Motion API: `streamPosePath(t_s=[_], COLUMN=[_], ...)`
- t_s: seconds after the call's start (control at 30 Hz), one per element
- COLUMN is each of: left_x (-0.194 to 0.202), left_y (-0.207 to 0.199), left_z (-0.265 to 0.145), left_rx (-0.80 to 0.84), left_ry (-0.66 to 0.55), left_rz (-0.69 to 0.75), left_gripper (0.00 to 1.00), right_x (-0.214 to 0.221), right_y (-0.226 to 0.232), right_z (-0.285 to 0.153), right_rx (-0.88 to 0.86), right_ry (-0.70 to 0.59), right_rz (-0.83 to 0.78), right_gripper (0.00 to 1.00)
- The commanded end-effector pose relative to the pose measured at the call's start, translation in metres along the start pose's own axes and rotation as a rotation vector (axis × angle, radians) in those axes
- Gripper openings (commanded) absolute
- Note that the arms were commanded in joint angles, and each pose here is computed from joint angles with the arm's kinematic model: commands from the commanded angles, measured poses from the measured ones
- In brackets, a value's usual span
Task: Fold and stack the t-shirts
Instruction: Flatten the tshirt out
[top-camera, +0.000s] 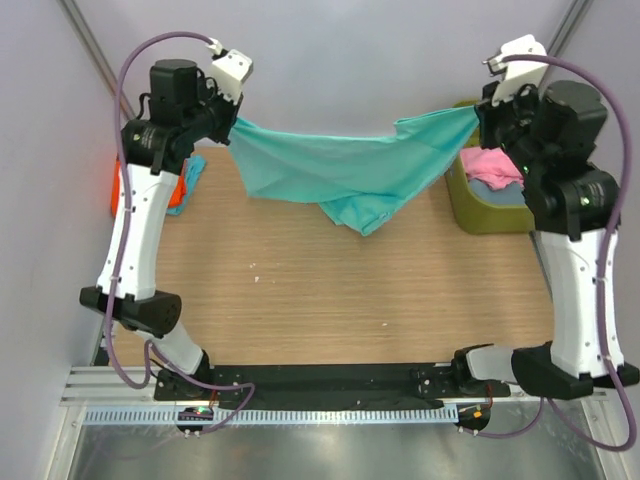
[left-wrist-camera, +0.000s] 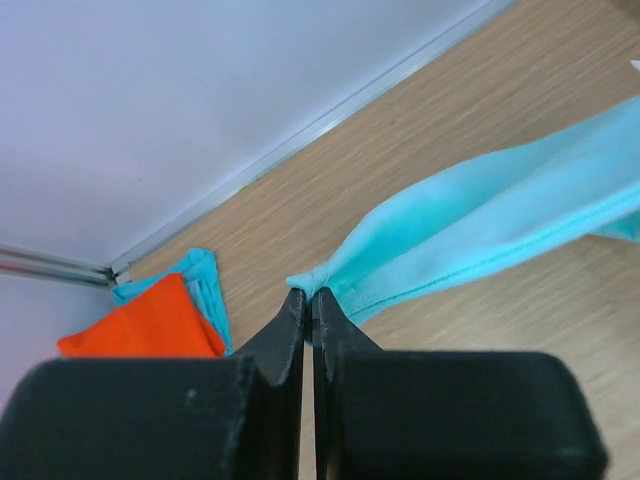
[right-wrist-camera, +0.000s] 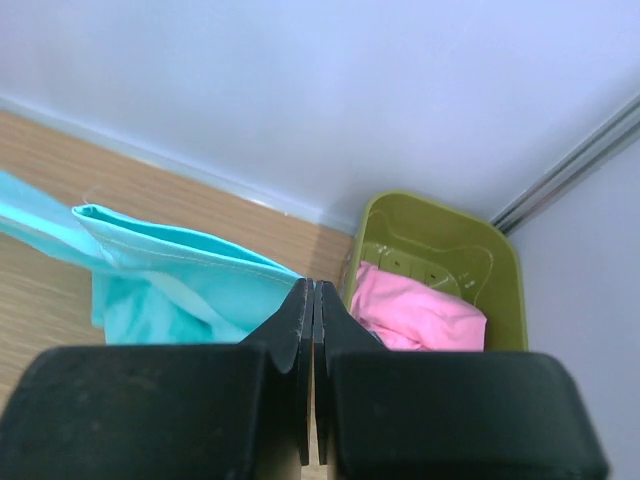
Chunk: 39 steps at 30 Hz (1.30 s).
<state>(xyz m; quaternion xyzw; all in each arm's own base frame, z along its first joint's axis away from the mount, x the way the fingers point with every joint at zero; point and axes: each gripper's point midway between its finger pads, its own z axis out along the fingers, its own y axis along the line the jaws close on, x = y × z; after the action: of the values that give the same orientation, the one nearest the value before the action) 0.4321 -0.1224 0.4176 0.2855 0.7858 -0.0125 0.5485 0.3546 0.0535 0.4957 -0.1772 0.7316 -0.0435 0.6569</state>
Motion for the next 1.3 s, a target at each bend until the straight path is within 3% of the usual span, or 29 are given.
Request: streamPosePath(t_s=[0.0, 0.17, 0.33, 0.53, 0.7, 0.83, 1.07, 1.27], left_x=[-0.016, 0.016, 0.064, 0.128, 0.171, 0.185, 0.247, 0.258], left_y=[-0.013, -0.051, -0.083, -0.108, -0.124, -0.106, -0.102, -0.106], left_z=[-0.057, -0.079, -0.073, -0.011, 0.053, 0.090, 0.115, 0.153], left_rx=[0.054, 0.229, 0.352, 0.429, 0.482, 0.429, 0.455, 0.562], left_ry=[-0.072, 0.031, 0.184, 0.393, 0.553, 0.582, 0.740, 0.707], left_rz=[-0.008, -0.030, -0.116, -0.227, -0.348, -0.388, -0.528, -0.601], left_gripper=[0.00, 0.00, 0.00, 0.02, 0.22, 0.30, 0.33, 0.34], right_x=[-0.028, -0.021, 0.023, 0.089, 0.148, 0.175, 0.224, 0.239], right_y=[-0.007, 0.006, 0.027, 0.056, 0.066, 0.077, 0.099, 0.103], right_z=[-0.040, -0.065, -0.053, -0.011, 0.025, 0.036, 0.033, 0.033], right_rx=[0.030, -0.035, -0.096, -0.190, -0.196, -0.228, -0.281, -0.290], right_ry=[-0.102, -0.090, 0.011, 0.177, 0.298, 0.373, 0.492, 0.529], right_rz=[0.055, 0.083, 0.098, 0.084, 0.026, 0.035, 0.089, 0.090], right_gripper=[0.01, 0.02, 0.01, 0.01, 0.02, 0.02, 0.01, 0.01])
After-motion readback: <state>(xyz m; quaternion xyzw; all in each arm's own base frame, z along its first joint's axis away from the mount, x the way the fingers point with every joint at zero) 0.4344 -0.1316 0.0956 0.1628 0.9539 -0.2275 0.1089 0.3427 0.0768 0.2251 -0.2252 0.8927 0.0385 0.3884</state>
